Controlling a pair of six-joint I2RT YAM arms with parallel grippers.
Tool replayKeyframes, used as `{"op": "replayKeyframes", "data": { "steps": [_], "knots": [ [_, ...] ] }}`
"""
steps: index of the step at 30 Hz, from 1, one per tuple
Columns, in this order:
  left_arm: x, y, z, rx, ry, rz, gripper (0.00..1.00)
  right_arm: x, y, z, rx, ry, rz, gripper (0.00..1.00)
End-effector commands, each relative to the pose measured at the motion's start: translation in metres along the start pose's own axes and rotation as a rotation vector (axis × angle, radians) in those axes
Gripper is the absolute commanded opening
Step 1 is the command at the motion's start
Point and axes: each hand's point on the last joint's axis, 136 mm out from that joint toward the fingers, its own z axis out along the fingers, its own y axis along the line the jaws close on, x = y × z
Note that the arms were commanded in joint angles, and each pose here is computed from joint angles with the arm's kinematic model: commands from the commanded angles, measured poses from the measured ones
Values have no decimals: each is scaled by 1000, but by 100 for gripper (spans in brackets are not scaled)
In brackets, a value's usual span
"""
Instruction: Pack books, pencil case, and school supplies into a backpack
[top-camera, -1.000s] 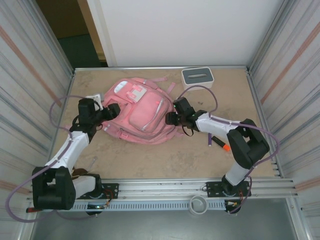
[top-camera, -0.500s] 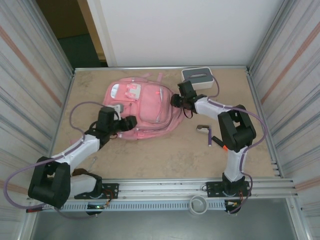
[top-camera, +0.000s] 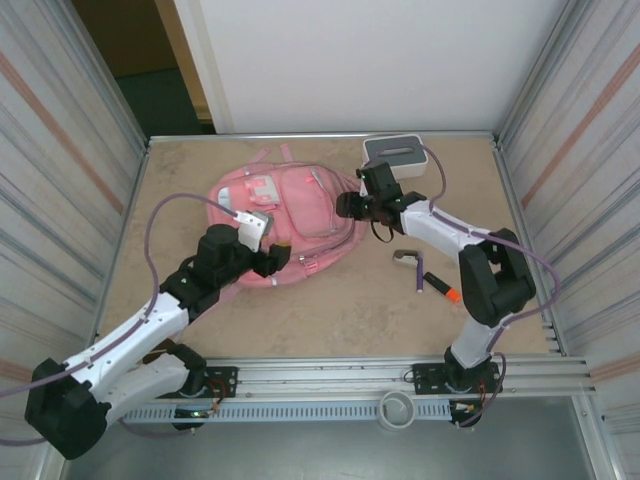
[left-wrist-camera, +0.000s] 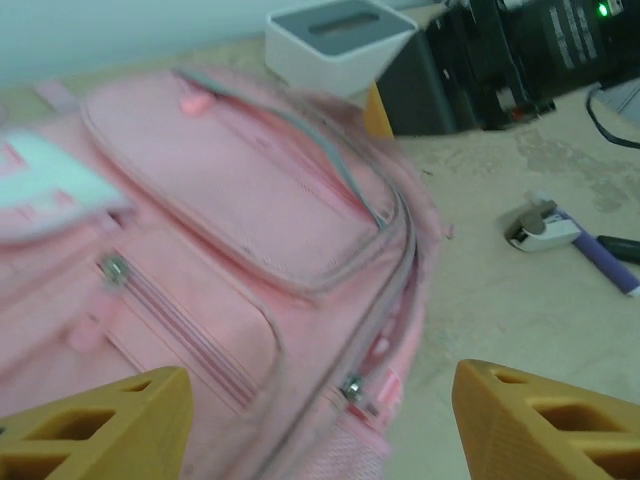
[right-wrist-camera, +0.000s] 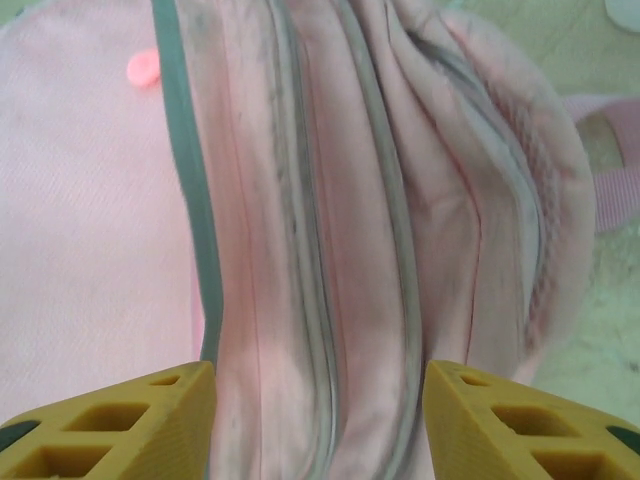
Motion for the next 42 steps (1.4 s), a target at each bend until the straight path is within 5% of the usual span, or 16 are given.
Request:
{"op": "replayKeyframes", "data": {
  "steps": [1, 12, 29, 42],
  "knots": [
    [-12, 7, -3, -44, -13, 288, 70, 19, 13, -12, -61, 26, 9, 56],
    [55, 6, 16, 8, 98, 822, 71, 75, 18, -24, -44, 76, -37, 61],
    [94, 44, 43, -123, 296, 958, 65, 74, 10, -49, -13, 38, -45, 64],
    [87, 27, 43, -15, 256, 884, 14, 77, 16, -68, -25, -18, -139, 65]
  ]
}}
